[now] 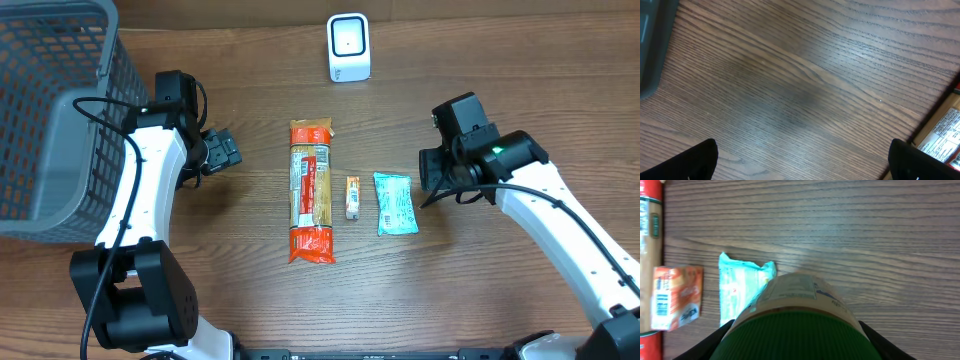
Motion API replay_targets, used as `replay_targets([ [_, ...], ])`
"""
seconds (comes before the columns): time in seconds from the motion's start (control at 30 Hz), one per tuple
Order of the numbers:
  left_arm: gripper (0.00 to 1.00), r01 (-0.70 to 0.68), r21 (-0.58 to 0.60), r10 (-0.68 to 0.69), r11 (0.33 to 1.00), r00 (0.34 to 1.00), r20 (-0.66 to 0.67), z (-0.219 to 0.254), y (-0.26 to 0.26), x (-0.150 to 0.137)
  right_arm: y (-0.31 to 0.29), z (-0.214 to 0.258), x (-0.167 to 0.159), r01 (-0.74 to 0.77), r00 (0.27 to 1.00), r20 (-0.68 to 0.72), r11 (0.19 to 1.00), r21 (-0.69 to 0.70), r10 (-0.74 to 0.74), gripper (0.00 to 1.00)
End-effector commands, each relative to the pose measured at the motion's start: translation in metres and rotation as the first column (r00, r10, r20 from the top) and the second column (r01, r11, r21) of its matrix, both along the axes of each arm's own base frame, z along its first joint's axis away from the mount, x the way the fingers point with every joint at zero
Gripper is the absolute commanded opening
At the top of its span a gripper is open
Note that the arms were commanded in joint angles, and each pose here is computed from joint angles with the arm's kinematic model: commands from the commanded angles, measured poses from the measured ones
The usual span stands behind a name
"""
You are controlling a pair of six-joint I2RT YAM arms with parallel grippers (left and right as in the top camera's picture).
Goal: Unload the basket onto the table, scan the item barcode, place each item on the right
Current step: 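Lift the jar and carry it to the white barcode scanner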
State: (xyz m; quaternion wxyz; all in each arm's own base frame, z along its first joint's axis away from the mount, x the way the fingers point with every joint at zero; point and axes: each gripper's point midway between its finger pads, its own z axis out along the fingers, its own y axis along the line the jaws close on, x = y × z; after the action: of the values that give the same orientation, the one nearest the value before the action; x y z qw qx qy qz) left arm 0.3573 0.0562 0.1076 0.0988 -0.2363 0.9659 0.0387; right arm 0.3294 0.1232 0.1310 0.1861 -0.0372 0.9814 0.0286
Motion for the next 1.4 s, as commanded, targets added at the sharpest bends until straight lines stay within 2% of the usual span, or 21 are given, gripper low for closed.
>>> replay_targets([
  [0.0, 1.0, 0.006, 0.012, -0.006, 1.0, 1.0, 0.009, 0.003, 0.003, 0.002, 0.018, 0.045, 0.007, -0.039, 0.995, 0.099, 0.993, 0.112, 0.028, 0.13],
  [0.4, 1.0, 0.006, 0.012, -0.006, 1.0, 1.0, 0.009, 0.003, 0.003, 0.002, 0.033, 0.08, 0.003, -0.081, 0.993, 0.101, 0.977, 0.198, 0.061, 0.1],
  [0.8, 1.0, 0.006, 0.012, -0.006, 1.0, 1.0, 0.009, 0.003, 0.003, 0.002, 0.048, 0.158, 0.009, -0.101, 0.994, 0.052, 0.965, 0.242, 0.091, 0.1],
  [0.97, 1.0, 0.007, 0.012, -0.007, 1.0, 1.0, 0.008, 0.003, 0.003, 0.002, 0.062, 0.174, 0.033, -0.116, 0.993, 0.043, 0.96, 0.255, 0.109, 0.1],
  [1.07, 1.0, 0.006, 0.012, -0.006, 1.0, 1.0, 0.009, 0.003, 0.003, 0.002, 0.073, 0.179, 0.06, -0.164, 0.982, 0.131, 0.952, 0.26, 0.133, 0.09],
  [1.2, 1.0, 0.006, 0.012, -0.006, 1.0, 1.0, 0.009, 0.003, 0.003, 0.002, 0.093, 0.18, 0.106, -0.209, 0.956, 0.261, 0.937, 0.28, 0.135, 0.04],
  [1.37, 1.0, 0.006, 0.012, -0.006, 1.0, 1.0, 0.009, 0.003, 0.003, 0.002, 0.113, 0.159, 0.153, -0.226, 0.936, 0.331, 0.929, 0.295, 0.122, 0.04],
])
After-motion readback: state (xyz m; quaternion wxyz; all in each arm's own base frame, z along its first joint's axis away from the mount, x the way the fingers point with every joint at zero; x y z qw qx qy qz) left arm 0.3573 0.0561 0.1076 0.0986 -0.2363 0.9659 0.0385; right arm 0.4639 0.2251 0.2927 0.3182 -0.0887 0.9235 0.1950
